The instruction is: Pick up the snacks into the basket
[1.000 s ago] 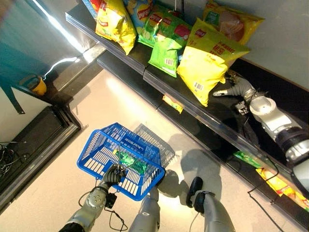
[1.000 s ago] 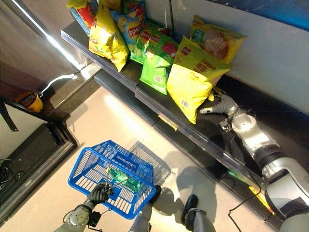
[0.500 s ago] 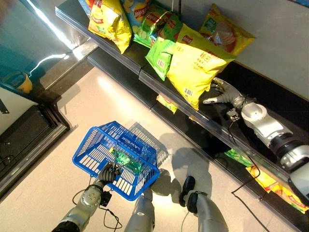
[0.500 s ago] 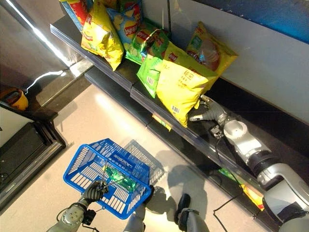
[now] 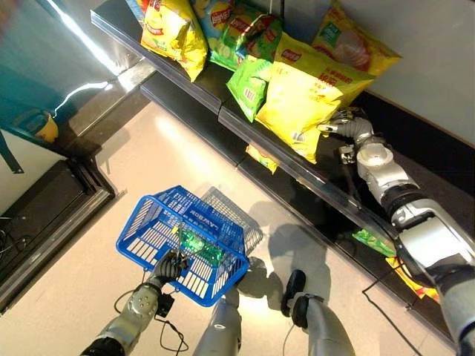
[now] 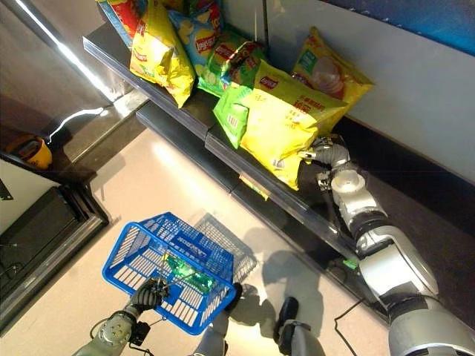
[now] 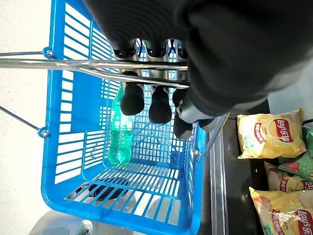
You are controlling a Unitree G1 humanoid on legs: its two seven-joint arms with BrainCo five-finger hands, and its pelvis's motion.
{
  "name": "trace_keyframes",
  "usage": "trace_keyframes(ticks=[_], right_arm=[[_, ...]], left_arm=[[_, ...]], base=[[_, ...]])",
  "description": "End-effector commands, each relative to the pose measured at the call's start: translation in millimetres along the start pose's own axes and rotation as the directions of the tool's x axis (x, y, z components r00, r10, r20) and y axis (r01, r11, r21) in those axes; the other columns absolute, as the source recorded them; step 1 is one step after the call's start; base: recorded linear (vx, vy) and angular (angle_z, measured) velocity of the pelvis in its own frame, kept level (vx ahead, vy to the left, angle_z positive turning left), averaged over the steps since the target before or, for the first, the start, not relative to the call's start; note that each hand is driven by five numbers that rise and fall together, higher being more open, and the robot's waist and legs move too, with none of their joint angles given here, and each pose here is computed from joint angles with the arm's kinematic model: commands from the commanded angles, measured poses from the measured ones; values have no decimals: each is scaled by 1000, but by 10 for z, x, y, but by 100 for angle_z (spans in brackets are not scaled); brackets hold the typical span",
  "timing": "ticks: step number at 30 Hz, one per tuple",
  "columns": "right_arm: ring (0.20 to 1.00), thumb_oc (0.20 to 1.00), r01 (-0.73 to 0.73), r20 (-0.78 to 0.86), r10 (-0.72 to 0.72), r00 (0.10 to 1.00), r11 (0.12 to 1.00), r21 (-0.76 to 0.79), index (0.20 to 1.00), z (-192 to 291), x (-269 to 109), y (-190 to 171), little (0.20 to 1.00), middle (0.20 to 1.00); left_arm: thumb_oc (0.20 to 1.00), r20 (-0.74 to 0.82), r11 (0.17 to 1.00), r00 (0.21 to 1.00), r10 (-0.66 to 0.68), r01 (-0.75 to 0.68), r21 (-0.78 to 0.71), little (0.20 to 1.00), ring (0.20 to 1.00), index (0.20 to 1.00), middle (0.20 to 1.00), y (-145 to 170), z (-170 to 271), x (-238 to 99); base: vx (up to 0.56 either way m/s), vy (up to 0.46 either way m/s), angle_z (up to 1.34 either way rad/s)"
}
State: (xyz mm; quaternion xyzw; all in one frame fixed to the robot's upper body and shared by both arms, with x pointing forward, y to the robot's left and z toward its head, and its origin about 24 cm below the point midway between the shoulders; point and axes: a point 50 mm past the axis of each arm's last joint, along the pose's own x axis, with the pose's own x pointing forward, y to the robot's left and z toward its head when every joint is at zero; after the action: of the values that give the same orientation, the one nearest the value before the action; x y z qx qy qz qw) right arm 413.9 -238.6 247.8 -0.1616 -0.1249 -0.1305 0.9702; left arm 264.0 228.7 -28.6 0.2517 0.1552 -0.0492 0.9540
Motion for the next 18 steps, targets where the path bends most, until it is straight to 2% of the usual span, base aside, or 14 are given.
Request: trace_keyframes(ticks=[1, 9, 10, 11, 12, 13, 18], right_arm=[[1000, 1000, 66, 111, -67, 992, 998, 13, 1000, 409, 101, -196, 1000, 1000], [1000, 1000, 56, 119, -60, 991, 998, 37, 1000, 494, 122, -149, 1000, 1000], [583, 583, 38, 123, -43, 991, 998, 48, 583, 511, 123, -94, 583, 583], [583, 583, 28, 122, -35, 992, 998, 53, 583, 513, 122, -60, 583, 583], [482, 482, 28, 123, -35, 992, 998, 53, 482, 514, 122, -59, 482, 482], [200, 200, 17, 125, -25, 992, 998, 64, 200, 522, 121, -24, 200, 200], [200, 200, -16, 135, -3, 991, 990, 143, 200, 555, 113, 73, 200, 200]], left_arm=[[200, 59, 1000, 998, -19, 17, 21, 200, 200, 200, 200, -21, 83, -15], [200, 79, 999, 996, -36, 33, 29, 200, 200, 200, 200, -66, 148, 22], [200, 82, 999, 996, -36, 33, 30, 200, 200, 200, 200, -68, 158, 29], [200, 79, 999, 996, -36, 34, 27, 200, 200, 200, 200, -75, 155, 33], [200, 79, 999, 996, -36, 34, 27, 200, 200, 200, 200, -76, 155, 33], [200, 81, 999, 996, -37, 35, 23, 200, 200, 200, 200, -83, 163, 38], [200, 77, 999, 996, -39, 38, 13, 200, 200, 200, 200, -105, 154, 36]], base=[[26, 40, 1], [15, 18, 2], [0, 0, 0], [0, 0, 0], [0, 0, 0], [0, 0, 0], [0, 0, 0]])
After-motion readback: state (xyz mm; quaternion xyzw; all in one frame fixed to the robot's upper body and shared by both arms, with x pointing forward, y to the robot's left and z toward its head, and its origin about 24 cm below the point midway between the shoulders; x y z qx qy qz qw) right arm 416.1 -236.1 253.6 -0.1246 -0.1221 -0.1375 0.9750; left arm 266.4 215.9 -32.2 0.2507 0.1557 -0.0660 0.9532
